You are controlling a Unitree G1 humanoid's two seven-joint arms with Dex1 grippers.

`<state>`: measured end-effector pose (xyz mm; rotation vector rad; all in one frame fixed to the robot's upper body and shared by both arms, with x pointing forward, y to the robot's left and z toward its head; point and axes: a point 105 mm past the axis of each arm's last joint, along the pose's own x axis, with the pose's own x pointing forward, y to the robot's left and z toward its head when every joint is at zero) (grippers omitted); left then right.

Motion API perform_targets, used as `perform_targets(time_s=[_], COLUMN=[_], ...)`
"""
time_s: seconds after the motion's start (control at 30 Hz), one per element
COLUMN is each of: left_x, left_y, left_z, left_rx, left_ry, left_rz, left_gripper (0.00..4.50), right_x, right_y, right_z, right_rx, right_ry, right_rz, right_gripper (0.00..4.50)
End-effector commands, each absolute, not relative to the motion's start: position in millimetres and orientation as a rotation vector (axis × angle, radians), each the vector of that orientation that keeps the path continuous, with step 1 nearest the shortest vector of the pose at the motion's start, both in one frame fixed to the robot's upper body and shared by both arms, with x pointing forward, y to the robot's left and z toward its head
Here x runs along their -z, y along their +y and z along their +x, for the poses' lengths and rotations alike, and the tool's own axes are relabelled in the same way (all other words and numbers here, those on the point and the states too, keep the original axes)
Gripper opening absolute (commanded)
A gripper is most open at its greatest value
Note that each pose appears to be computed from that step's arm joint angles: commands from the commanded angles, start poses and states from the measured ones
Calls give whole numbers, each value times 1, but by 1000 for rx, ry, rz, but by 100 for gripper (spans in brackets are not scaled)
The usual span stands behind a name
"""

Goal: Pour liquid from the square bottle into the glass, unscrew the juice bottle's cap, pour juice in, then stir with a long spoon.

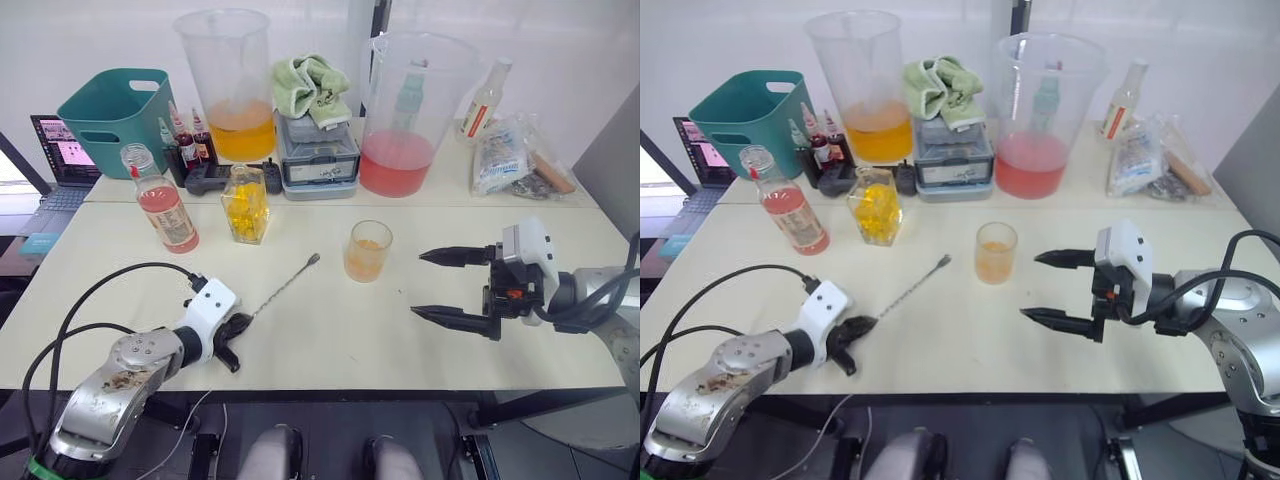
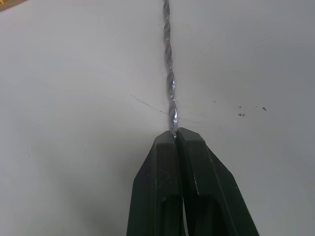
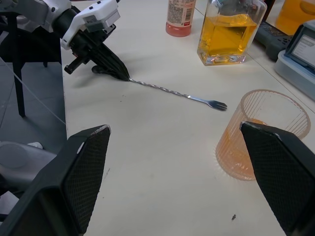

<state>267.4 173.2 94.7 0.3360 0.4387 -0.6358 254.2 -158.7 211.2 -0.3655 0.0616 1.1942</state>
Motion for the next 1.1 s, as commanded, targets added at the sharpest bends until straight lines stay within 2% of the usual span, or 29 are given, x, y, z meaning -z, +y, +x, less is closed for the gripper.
perform_targets(time_s=[0.03,0.23,0.37,0.47,0.57,0.73,0.97,1.1], left_x=[-96,-94,-92,-77,-69,-64,-74,-108], left_y=[177,183,183,188,190,186,180,177], left_z=[262,262,262,260,260,263,264,275], left_rx=[677,670,663,647,629,619,633,631], left_ry=[428,473,495,565,604,612,566,393], left_rz=[366,293,266,328,332,305,285,222], left_gripper=[68,258,258,258,181,11,5,5], right_x=[-220,-219,-219,-219,-219,-218,-218,-219], right_y=[-156,-157,-156,-156,-157,-157,-157,-154], right_z=[252,251,251,251,252,250,251,250], right_rx=[-1191,-1183,-1181,-1178,-1177,-1193,-1206,-1258], right_ry=[17,21,19,17,17,57,87,132], right_rz=[-398,-397,-397,-404,-409,-375,-357,-273], right_gripper=[450,450,450,450,450,450,450,450])
